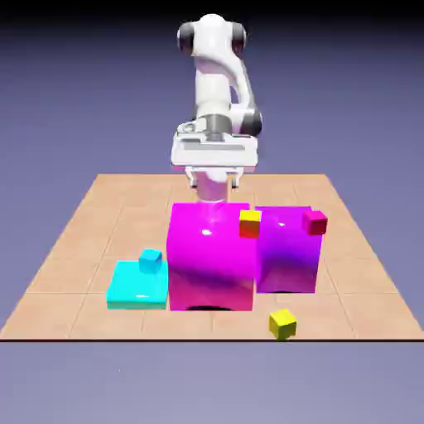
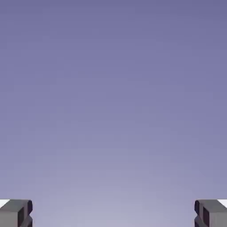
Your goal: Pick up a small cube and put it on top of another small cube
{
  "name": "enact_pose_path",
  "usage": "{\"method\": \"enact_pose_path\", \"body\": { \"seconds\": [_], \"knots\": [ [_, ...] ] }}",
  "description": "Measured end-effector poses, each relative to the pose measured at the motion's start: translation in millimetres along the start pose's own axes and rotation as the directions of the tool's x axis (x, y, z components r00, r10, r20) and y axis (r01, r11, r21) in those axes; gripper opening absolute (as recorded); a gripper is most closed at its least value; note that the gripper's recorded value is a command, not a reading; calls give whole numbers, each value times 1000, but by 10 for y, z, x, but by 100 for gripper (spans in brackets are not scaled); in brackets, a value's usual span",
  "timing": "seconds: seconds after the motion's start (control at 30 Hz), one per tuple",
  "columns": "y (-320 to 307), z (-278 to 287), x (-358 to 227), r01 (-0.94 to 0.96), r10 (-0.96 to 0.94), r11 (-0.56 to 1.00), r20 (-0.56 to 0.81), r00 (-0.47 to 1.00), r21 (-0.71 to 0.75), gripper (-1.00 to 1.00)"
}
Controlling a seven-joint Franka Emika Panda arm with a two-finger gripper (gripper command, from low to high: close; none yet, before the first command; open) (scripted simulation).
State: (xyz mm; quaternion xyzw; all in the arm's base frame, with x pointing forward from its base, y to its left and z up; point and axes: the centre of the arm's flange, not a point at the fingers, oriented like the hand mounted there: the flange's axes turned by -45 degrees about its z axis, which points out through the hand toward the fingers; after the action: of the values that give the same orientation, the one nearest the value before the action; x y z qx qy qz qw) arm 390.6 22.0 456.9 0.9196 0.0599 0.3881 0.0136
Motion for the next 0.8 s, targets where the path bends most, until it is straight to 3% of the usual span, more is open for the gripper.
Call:
{"method": "enact_pose_path", "body": {
  "seconds": [0.4, 0.8],
  "knots": [
    [-272, 779, 221, 431, -458, 881, 130, 879, 195, 100],
    [-882, 1651, -54, 716, -837, 517, 103, 537, 469, 100]
  ]
}}
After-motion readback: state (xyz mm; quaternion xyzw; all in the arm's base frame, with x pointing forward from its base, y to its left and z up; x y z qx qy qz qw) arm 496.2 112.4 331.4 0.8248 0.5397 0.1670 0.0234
